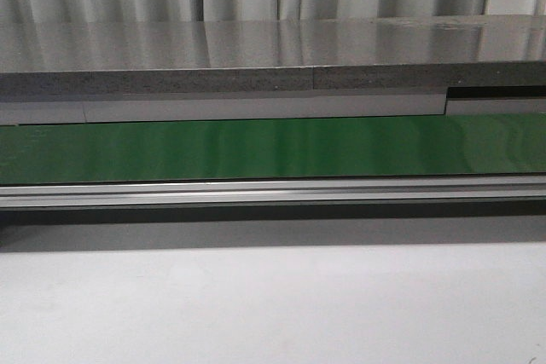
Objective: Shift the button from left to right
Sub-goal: 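Move the left gripper down toward the yellow button in the blue tray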
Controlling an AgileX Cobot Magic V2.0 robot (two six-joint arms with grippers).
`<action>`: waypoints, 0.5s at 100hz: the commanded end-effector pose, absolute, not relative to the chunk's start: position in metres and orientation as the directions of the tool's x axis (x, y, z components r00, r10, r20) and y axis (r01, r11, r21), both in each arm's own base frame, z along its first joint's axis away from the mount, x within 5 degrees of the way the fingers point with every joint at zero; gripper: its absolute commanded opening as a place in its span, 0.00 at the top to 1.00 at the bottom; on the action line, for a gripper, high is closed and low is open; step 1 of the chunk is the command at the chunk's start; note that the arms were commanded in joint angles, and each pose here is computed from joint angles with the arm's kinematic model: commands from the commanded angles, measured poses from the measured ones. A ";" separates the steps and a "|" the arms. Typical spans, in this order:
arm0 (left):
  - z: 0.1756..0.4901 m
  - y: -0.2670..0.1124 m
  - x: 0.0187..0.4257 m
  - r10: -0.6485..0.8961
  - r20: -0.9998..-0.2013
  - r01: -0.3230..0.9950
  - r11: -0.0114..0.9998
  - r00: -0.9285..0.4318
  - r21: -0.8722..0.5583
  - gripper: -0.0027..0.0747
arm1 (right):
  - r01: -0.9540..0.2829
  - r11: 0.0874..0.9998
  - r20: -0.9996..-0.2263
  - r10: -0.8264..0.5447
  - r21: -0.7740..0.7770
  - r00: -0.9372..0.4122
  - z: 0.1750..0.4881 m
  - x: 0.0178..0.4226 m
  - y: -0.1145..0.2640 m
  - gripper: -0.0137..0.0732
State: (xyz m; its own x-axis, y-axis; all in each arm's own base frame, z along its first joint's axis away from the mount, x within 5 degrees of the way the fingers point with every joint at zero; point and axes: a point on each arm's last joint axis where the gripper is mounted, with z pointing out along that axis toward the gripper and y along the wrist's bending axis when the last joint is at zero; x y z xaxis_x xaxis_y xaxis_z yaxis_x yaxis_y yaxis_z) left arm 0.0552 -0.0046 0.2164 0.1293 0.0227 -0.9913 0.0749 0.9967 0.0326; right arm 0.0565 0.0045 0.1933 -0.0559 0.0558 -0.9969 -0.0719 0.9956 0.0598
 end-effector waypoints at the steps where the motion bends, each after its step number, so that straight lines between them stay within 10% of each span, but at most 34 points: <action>1: 0.213 -0.006 0.053 0.006 -0.980 0.097 0.995 0.200 0.025 0.99 | -0.076 0.996 -0.996 0.058 0.053 0.063 0.207 0.054 0.004 0.92; 50: 0.215 -0.005 0.053 -0.019 -0.985 0.095 0.996 0.173 -0.003 0.99 | -0.076 0.996 -0.996 0.058 0.053 0.063 0.207 0.054 0.004 0.92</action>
